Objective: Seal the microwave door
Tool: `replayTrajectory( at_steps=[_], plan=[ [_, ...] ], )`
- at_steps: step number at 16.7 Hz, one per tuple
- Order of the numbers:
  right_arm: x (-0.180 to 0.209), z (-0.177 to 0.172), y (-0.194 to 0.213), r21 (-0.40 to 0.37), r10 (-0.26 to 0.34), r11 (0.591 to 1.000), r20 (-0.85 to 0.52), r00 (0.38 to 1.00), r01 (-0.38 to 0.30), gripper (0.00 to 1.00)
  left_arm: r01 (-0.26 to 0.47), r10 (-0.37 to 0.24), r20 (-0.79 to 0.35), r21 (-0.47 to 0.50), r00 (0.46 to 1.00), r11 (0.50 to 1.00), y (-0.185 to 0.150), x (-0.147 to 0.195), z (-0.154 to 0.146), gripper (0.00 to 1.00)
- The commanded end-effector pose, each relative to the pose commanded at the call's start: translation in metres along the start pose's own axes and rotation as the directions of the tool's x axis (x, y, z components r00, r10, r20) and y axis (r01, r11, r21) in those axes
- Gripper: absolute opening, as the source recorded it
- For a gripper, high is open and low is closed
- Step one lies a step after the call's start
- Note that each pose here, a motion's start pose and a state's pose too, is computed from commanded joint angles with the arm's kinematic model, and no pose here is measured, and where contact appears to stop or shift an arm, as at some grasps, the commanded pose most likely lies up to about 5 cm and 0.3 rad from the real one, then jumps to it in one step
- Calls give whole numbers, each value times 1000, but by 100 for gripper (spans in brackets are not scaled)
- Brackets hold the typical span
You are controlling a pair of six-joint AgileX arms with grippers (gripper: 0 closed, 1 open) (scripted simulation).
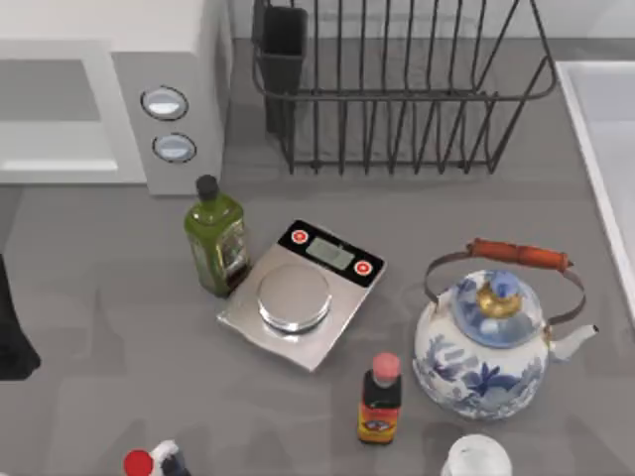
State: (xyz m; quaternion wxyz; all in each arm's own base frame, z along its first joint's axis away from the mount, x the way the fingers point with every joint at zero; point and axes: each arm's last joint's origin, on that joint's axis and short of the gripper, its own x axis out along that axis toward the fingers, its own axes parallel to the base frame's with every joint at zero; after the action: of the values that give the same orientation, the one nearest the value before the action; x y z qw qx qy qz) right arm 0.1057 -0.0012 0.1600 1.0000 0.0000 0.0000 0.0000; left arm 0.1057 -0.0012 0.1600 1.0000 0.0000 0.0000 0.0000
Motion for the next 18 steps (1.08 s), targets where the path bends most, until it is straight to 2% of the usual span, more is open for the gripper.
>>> replayTrajectory(
  at_steps=[1, 14, 18],
  plan=[
    [0, 0, 0, 0, 0, 1000, 0, 1000, 0, 100, 0, 0, 0, 0, 1000, 1000, 0, 0, 0, 100],
    [0, 0, 0, 0, 0, 1000, 0, 1000, 0, 100, 0, 0, 0, 0, 1000, 1000, 0, 0, 0, 2],
    [0, 0, 0, 0, 0, 1000, 0, 1000, 0, 100, 0, 0, 0, 0, 1000, 1000, 0, 0, 0, 0]
  ],
)
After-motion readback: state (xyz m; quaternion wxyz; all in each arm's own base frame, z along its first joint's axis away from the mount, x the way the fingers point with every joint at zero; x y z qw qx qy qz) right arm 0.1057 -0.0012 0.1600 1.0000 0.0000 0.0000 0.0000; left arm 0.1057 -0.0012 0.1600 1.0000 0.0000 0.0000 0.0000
